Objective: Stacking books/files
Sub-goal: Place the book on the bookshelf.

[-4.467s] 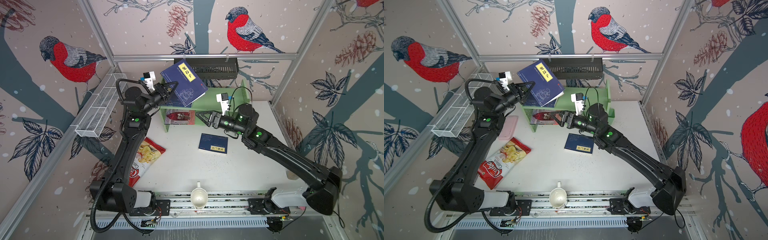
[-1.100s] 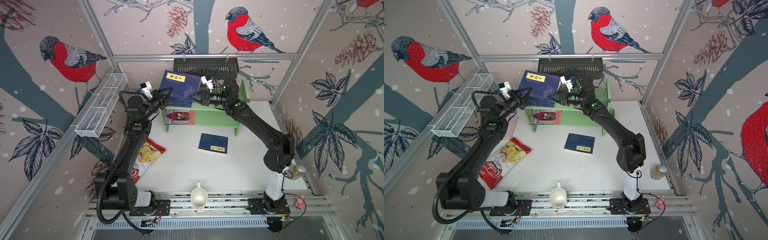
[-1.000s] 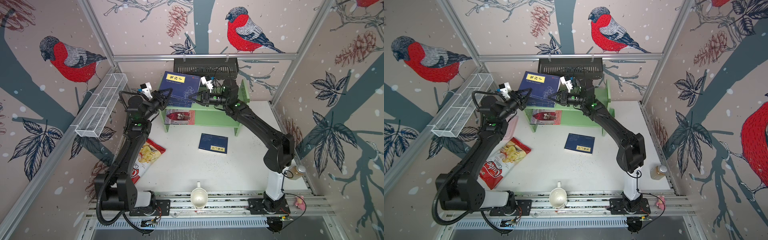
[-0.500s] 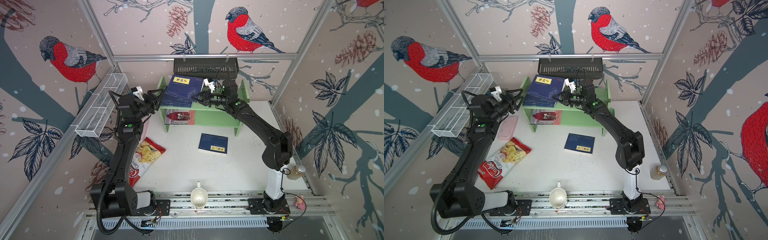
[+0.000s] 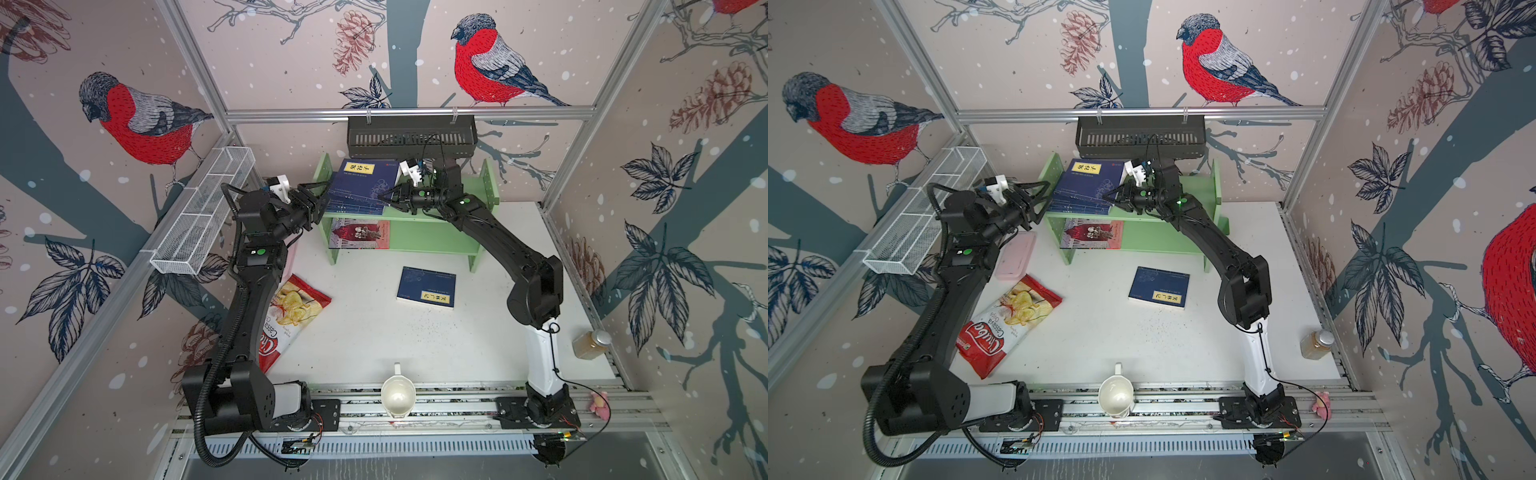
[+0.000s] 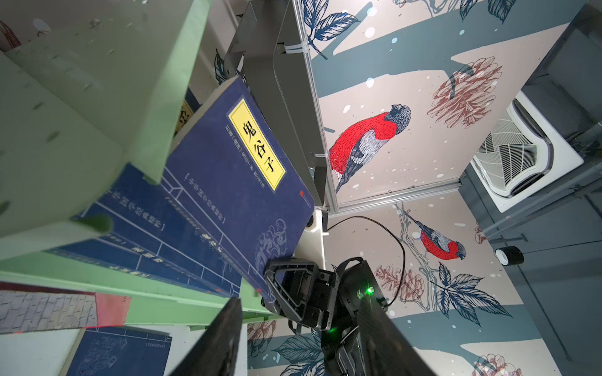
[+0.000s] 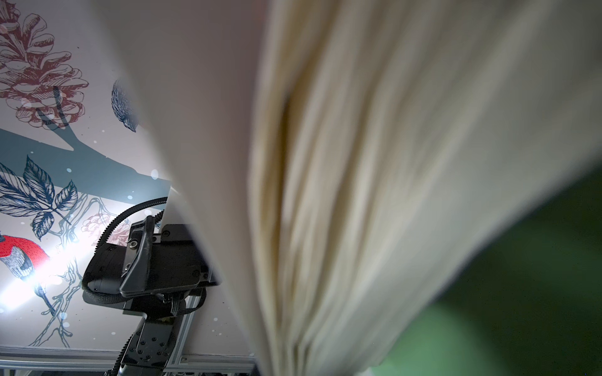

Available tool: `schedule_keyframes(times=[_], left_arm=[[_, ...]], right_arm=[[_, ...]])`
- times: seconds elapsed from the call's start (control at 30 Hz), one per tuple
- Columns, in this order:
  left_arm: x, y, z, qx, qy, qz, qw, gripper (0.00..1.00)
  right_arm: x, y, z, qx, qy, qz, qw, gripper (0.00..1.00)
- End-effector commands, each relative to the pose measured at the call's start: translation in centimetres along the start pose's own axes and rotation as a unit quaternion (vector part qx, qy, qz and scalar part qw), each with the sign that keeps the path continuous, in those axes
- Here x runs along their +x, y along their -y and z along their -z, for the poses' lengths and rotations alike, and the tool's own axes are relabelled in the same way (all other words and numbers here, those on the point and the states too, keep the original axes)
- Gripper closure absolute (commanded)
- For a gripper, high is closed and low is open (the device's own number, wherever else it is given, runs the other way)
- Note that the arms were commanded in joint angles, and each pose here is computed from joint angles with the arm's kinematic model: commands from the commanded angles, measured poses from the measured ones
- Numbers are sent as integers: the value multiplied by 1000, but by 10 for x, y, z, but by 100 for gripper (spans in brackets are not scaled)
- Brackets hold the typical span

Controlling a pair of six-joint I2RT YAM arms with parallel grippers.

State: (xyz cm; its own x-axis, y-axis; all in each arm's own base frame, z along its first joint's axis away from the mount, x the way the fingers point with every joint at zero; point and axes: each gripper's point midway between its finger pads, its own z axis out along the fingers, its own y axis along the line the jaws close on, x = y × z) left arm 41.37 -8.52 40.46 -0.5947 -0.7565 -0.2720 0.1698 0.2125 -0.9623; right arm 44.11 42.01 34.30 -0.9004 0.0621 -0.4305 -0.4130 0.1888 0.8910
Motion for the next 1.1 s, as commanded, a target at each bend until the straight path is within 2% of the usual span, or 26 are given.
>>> schedule_keyframes(times=[0.0, 0.07, 0.3, 0.47, 0.6, 0.7, 0.83, 0.93, 1.07], left_arm=[[2, 7, 0, 19, -9, -2, 1000, 42], [3, 7, 0, 19, -11, 0, 1000, 42], [5, 8, 0, 23, -16, 5, 1000, 42], [6, 5, 0, 23, -19, 8, 1000, 42], [8, 4, 0, 25, -21, 13, 999, 42], [8, 2, 0, 24, -23, 15, 999, 42], [9, 1, 0, 24, -24, 18, 999, 42], [10, 1, 1, 24, -24, 18, 999, 42], [11, 2, 1, 25, -27, 20, 999, 42]], right_arm=[[-1, 1, -3, 0, -8, 8, 1000, 88], [-1, 4, -6, 4, -12, 6, 1000, 84], [-4, 9, -4, 26, -6, 3, 1000, 59], [-6, 11, 3, 60, 6, 6, 998, 51], [-6, 14, 8, 79, 12, 6, 997, 50], [-8, 14, 10, 85, 18, 7, 996, 52], [-10, 13, 13, 91, 25, 8, 995, 63], [-10, 15, 14, 92, 24, 8, 995, 81], [-9, 14, 17, 93, 22, 11, 995, 93]])
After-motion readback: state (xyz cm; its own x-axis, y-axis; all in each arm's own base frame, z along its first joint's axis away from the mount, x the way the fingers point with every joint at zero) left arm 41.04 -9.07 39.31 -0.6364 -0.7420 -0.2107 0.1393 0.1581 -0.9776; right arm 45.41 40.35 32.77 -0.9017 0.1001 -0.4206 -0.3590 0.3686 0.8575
